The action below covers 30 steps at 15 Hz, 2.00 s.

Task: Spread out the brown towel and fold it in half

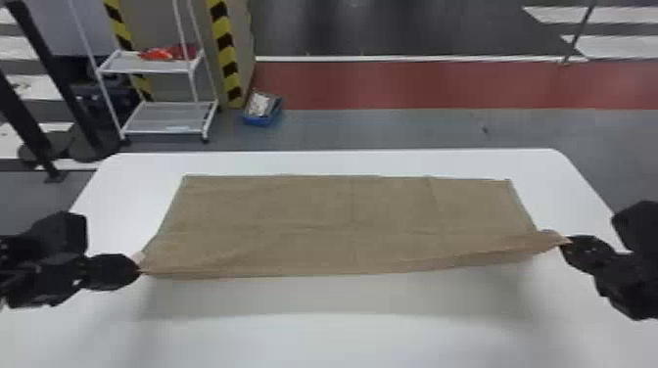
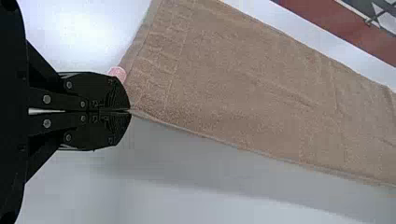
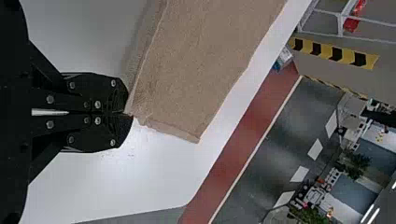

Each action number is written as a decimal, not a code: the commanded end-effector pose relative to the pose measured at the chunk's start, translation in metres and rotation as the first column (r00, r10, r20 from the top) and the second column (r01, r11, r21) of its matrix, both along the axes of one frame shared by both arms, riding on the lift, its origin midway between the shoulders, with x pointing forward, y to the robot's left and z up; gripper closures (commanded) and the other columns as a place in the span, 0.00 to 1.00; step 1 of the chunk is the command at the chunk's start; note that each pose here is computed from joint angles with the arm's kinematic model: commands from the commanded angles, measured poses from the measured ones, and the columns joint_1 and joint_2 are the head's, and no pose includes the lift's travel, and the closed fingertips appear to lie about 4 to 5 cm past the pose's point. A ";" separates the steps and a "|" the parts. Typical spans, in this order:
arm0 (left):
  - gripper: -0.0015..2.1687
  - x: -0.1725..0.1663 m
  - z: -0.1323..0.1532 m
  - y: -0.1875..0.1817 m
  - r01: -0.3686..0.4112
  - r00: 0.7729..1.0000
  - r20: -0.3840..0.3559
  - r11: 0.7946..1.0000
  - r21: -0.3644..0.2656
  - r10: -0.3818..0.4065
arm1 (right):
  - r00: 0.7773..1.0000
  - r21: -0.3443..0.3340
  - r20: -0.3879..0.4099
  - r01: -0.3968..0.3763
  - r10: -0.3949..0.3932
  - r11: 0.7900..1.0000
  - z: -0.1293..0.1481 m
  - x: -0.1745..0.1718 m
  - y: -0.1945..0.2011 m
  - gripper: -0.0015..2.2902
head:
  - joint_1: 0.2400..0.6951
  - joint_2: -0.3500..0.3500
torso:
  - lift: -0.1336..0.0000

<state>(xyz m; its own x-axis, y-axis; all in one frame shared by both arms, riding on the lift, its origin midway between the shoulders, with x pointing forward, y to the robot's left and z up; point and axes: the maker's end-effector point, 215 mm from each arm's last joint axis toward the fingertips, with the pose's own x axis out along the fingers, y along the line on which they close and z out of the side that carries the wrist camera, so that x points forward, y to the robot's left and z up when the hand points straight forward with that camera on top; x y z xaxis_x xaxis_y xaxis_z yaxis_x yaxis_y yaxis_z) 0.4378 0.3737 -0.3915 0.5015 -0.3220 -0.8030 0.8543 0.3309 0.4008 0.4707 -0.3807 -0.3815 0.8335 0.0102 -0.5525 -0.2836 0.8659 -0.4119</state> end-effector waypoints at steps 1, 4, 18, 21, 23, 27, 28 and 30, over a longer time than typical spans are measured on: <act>0.63 0.022 0.022 -0.006 0.008 0.999 0.031 1.000 0.008 -0.009 | 0.998 0.027 -0.021 0.051 -0.051 0.998 0.003 0.011 -0.010 0.52 | 1.00 0.50 | 0.08; 0.63 0.049 0.021 -0.017 0.026 0.999 0.024 1.000 0.013 -0.027 | 0.992 0.059 -0.081 0.104 -0.099 0.993 -0.001 0.019 -0.019 0.52 | 1.00 0.45 | 0.08; 0.63 0.108 0.032 0.000 0.031 0.999 0.035 0.999 0.045 -0.033 | 0.975 0.242 -0.213 -0.009 0.062 0.970 0.037 0.007 -0.019 0.52 | 1.00 0.48 | 0.08; 0.63 0.102 0.027 -0.001 0.049 0.998 0.023 0.998 0.051 -0.050 | 0.968 0.164 -0.247 -0.001 0.043 0.986 0.038 -0.007 -0.043 0.52 | 1.00 0.47 | 0.08; 0.63 0.098 0.023 -0.006 0.068 0.998 0.010 0.996 0.053 -0.069 | 0.961 0.093 -0.275 0.009 0.017 0.996 0.032 -0.012 -0.056 0.52 | 1.00 0.44 | 0.08; 0.63 0.101 0.018 -0.016 0.088 0.996 0.001 0.994 0.058 -0.088 | 0.945 0.126 -0.318 -0.041 0.079 0.991 0.010 0.010 -0.024 0.52 | 1.00 0.39 | 0.08; 0.63 0.104 0.018 -0.016 0.084 0.996 0.005 0.995 0.056 -0.084 | 0.944 0.145 -0.322 -0.032 0.078 0.989 0.008 0.018 -0.022 0.52 | 1.00 0.40 | 0.08; 0.63 0.117 0.021 -0.010 0.060 0.998 0.026 0.997 0.055 -0.061 | 0.942 0.182 -0.327 -0.008 0.068 0.983 0.009 0.040 -0.024 0.52 | 1.00 0.43 | 0.08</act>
